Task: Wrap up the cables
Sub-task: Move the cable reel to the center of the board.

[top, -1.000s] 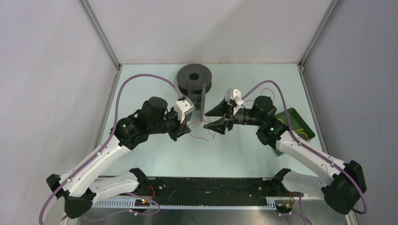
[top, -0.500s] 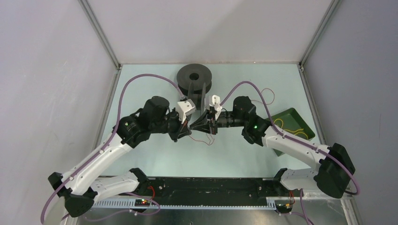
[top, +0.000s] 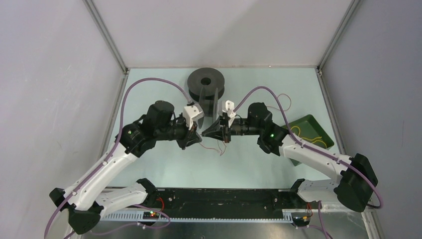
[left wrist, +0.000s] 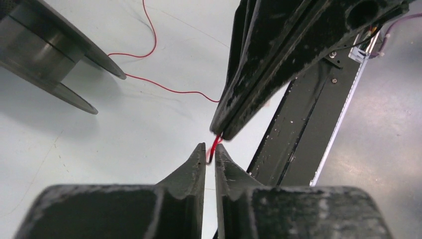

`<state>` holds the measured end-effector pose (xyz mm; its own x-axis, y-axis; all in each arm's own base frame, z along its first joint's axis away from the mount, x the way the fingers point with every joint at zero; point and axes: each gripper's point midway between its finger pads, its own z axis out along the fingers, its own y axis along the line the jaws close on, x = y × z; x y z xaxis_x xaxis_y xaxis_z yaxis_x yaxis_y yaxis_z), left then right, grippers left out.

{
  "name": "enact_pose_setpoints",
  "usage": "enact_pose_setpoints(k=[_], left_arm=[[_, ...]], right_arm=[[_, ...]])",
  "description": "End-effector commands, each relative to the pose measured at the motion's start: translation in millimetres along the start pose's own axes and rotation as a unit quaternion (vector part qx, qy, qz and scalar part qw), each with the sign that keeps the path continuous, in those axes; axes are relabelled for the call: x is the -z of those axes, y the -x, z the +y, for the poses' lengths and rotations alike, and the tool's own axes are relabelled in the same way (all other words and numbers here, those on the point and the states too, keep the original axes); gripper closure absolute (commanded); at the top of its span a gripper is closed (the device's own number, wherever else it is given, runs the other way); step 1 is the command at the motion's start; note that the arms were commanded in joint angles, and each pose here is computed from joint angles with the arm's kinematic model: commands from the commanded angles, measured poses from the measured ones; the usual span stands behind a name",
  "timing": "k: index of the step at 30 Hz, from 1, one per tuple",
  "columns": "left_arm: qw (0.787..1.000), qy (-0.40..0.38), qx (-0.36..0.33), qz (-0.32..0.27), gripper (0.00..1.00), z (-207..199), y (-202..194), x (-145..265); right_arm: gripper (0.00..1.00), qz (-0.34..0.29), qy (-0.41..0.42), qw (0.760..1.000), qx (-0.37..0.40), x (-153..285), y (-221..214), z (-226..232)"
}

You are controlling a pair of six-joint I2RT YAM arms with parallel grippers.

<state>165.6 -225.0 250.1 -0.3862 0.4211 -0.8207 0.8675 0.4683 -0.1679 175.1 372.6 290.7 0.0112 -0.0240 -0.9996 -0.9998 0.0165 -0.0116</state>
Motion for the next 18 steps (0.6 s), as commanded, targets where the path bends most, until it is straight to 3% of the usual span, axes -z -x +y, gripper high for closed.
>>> enact_pose_setpoints(k=[1,2,6,11,18], left_arm=[[0.999,0.032,-0.02,-0.031,0.76,9,15,13],[0.999,0.04,-0.017,-0.031,0.67,12,15,14],[0.993,0.114,0.009,-0.029,0.52,36,15,16],[0.968,0.232,0.062,-0.065,0.46,82,34,12],[0.929,0.334,0.103,-0.122,0.42,135,60,-9]], right_arm=[[1.0,-0.024,-0.025,0.999,-0.005,14,21,-9],[1.0,-0.029,-0.038,0.999,-0.01,20,25,-15],[1.0,-0.049,-0.115,0.991,-0.038,43,32,-43],[1.0,-0.082,-0.243,0.964,-0.065,89,41,-81],[1.0,-0.09,-0.311,0.94,-0.104,127,41,-91]])
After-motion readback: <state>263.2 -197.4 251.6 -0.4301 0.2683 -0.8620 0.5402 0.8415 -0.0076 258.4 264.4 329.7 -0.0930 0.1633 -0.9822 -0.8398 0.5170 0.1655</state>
